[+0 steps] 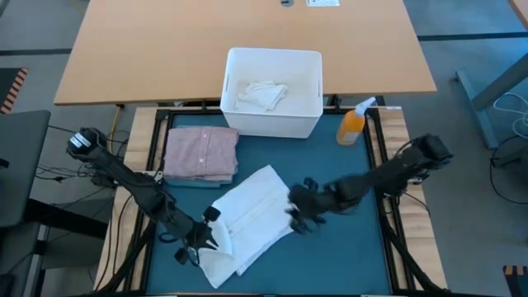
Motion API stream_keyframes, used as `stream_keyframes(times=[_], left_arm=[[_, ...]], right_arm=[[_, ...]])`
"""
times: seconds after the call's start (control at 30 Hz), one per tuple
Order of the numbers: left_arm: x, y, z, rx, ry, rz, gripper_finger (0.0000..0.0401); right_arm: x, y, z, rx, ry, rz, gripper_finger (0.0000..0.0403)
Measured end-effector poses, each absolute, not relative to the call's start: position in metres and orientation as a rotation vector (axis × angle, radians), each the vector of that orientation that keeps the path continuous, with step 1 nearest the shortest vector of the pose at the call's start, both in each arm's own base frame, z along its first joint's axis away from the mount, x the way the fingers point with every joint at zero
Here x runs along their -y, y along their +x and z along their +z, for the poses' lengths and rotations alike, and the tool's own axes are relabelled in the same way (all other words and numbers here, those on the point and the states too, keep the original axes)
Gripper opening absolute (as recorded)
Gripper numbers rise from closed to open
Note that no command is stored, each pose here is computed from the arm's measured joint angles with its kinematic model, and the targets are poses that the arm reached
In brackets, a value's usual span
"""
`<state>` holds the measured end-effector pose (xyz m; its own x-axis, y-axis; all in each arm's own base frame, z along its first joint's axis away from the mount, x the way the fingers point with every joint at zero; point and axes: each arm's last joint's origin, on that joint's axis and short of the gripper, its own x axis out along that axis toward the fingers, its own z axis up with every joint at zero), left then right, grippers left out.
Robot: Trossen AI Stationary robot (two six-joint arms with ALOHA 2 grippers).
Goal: Fold Laundry from Bin
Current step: Fold the white shirt
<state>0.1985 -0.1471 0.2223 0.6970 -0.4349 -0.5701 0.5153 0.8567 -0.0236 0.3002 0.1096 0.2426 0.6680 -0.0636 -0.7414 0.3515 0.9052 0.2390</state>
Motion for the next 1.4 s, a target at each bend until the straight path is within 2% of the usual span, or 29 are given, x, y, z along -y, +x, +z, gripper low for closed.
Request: stream_keyframes(times=[0.13, 0.37, 0.6, 0.7, 1.03, 1.4], left_arm=[[0.155, 0.213, 0.220, -0.591, 0.242, -0.481, 0.0057], [0.155, 0.240, 0.225, -0.576, 0.284, -0.317, 0.0119], [0.148, 0.252, 0.224, -0.595, 0.225, -0.257, 0.0133], [0.144, 0.255, 0.224, -0.597, 0.199, -0.223, 0.0133], [0.134, 0.260, 0.225, -0.600, 0.178, -0.180, 0.0133], [0.129, 0.258, 0.225, -0.635, 0.141, -0.154, 0.0133]], right_arm=[[-0.137, 0.266, 0.229, -0.814, 0.217, -0.121, 0.0184], [-0.171, 0.248, 0.208, -0.755, -0.362, -0.157, 0.0182], [-0.180, 0.251, 0.171, -0.812, -0.608, -0.230, 0.0182], [-0.182, 0.252, 0.168, -0.773, -0.668, -0.295, 0.0182], [-0.183, 0.257, 0.148, -0.831, -0.800, -0.261, 0.0182], [-0.171, 0.269, 0.149, -0.803, -0.803, -0.356, 0.0174]])
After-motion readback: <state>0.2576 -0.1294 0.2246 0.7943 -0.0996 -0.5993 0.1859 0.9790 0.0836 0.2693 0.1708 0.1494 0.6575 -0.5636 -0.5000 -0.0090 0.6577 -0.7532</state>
